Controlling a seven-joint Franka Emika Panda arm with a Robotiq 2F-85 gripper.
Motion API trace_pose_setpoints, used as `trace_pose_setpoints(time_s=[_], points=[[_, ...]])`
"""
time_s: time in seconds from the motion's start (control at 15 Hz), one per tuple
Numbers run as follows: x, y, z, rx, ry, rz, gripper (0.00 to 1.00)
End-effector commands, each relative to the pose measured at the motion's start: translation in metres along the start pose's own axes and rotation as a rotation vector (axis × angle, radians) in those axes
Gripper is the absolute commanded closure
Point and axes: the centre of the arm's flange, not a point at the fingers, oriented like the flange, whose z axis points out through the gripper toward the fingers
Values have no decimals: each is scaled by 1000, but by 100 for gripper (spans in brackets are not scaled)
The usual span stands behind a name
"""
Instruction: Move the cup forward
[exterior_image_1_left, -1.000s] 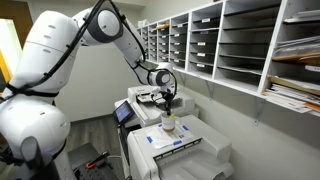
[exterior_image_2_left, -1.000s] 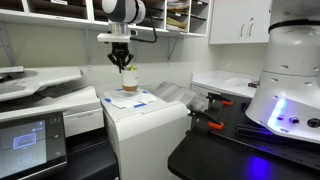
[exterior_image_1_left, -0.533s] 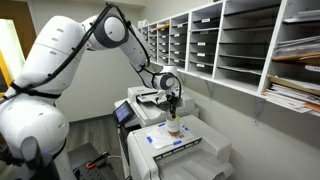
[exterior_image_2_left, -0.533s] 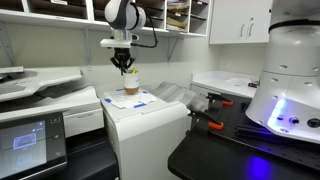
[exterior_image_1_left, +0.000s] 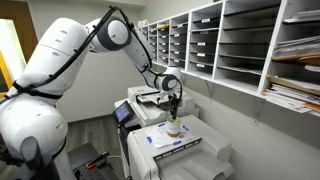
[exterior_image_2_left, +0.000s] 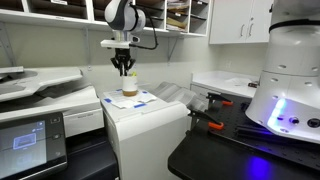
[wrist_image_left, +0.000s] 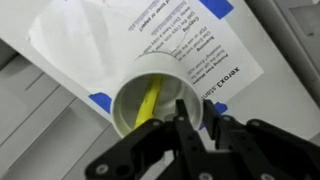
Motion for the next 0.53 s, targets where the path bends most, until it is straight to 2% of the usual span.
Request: trace_pose_setpoints(time_s=[0.0,0.2,0.33,0.4,0.47], points=[[2,-6,-13,5,-35,25,44],[-15,-2,-42,3,18,-11,20],[-28,3,-64,-35,68,-29,7],[-34,6,-76,-60,89,-35,1],[-39,11,-86,-72,124,-41,0]])
